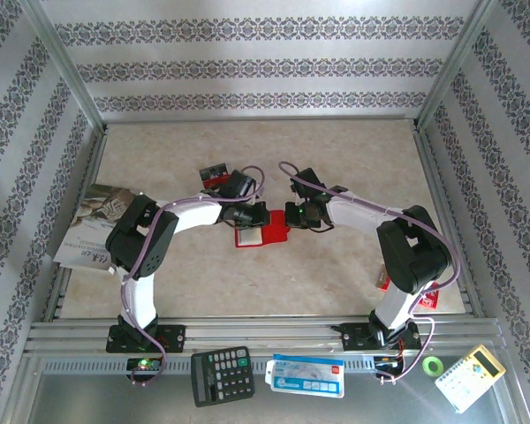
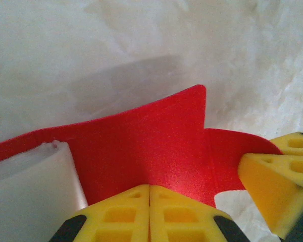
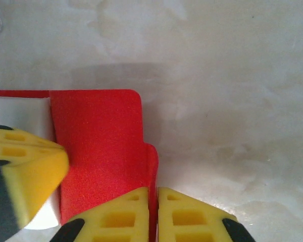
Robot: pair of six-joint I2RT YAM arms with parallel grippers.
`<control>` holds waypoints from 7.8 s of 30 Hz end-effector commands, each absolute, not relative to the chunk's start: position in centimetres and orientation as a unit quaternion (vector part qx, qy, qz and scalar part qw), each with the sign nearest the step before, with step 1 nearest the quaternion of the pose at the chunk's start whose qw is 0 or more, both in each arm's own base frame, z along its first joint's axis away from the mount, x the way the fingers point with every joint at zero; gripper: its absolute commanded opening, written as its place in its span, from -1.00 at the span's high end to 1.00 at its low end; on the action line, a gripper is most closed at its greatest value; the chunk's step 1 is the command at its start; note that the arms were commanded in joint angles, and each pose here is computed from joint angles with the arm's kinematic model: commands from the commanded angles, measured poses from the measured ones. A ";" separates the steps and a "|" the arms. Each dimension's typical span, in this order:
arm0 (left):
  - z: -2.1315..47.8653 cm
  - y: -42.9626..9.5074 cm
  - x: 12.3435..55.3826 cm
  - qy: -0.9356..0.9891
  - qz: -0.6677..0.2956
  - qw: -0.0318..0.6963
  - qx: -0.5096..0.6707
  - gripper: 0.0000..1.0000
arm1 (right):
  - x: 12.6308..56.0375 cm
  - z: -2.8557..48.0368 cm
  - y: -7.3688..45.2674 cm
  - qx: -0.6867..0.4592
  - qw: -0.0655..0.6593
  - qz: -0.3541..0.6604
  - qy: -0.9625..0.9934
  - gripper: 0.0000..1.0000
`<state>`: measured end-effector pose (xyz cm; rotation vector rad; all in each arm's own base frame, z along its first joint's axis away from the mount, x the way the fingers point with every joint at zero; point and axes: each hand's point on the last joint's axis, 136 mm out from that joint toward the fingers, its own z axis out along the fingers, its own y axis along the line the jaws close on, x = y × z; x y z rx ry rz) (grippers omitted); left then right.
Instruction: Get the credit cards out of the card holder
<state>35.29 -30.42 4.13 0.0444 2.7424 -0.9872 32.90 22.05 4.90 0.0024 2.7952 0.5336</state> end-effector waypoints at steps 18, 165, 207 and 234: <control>-0.7 -29.0 33.6 0.968 -0.241 0.043 0.056 1.00 | 31.2 9.3 22.5 0.109 0.200 0.258 0.939 0.75; 4.1 -25.1 32.6 0.944 -0.325 0.046 -0.034 0.58 | 30.6 0.3 28.1 0.035 0.079 0.263 0.961 0.74; 10.2 -29.6 33.7 0.893 -0.443 0.078 -0.001 1.00 | 32.2 7.9 25.3 0.063 0.202 0.326 0.921 0.19; 6.5 -35.3 33.8 0.914 -0.398 0.066 0.039 0.22 | 32.3 12.7 19.0 0.140 0.306 0.328 0.883 0.17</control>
